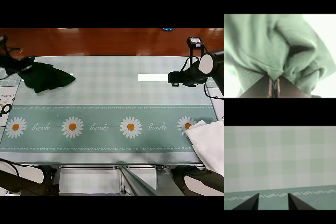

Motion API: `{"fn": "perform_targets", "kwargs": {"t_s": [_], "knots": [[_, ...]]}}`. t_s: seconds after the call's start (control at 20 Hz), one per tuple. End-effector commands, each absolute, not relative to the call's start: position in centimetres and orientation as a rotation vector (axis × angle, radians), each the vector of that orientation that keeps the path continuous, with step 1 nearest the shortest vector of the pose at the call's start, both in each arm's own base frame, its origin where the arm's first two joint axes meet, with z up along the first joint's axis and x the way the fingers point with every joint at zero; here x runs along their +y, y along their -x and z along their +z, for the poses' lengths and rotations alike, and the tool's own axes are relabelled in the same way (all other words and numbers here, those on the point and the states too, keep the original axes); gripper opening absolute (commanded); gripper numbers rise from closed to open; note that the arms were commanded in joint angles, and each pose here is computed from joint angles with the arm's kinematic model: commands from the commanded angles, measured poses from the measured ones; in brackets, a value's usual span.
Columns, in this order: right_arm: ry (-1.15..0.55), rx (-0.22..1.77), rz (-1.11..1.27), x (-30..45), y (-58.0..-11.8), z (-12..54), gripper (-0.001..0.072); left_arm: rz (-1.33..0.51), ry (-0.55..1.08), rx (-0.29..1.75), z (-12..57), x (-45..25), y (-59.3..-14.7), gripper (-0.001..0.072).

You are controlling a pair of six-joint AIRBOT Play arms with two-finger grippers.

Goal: Fold the shirts.

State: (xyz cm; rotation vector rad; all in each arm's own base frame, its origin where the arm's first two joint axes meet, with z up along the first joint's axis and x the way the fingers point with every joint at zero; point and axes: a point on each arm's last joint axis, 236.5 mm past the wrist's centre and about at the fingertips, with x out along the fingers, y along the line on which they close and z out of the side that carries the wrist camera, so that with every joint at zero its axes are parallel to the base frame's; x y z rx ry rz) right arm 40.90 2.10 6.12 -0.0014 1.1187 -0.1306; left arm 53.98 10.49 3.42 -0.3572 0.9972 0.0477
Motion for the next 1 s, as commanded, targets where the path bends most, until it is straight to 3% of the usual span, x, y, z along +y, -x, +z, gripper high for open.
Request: {"fn": "perform_targets", "kwargs": {"t_s": [0.0, 0.3, 0.5, 0.8, 0.95], "knots": [[0.026, 1.077, -0.111, 2.6, -39.9, 8.5, 0.0409, -0.053, 0.377, 0.665, 17.1, 5.9, -55.9, 0.0022], [0.048, 0.941, -0.058, 3.4, -35.7, 15.7, 0.0409, -0.173, 0.277, 0.376, 33.1, -0.7, -49.0, 0.0022], [0.054, 0.877, -0.033, 3.7, -33.0, 18.8, 0.0409, -0.299, 0.223, 0.285, 39.0, -6.3, -43.0, 0.0022], [0.016, 0.820, -0.026, 3.6, -31.5, 20.9, 0.0409, -0.611, 0.335, 0.339, 36.6, -19.9, -36.3, 0.0022], [0.018, 0.853, -0.031, 3.5, -31.0, 20.3, 0.0409, -0.685, 0.411, 0.452, 30.2, -24.7, -33.8, 0.0023]]}}
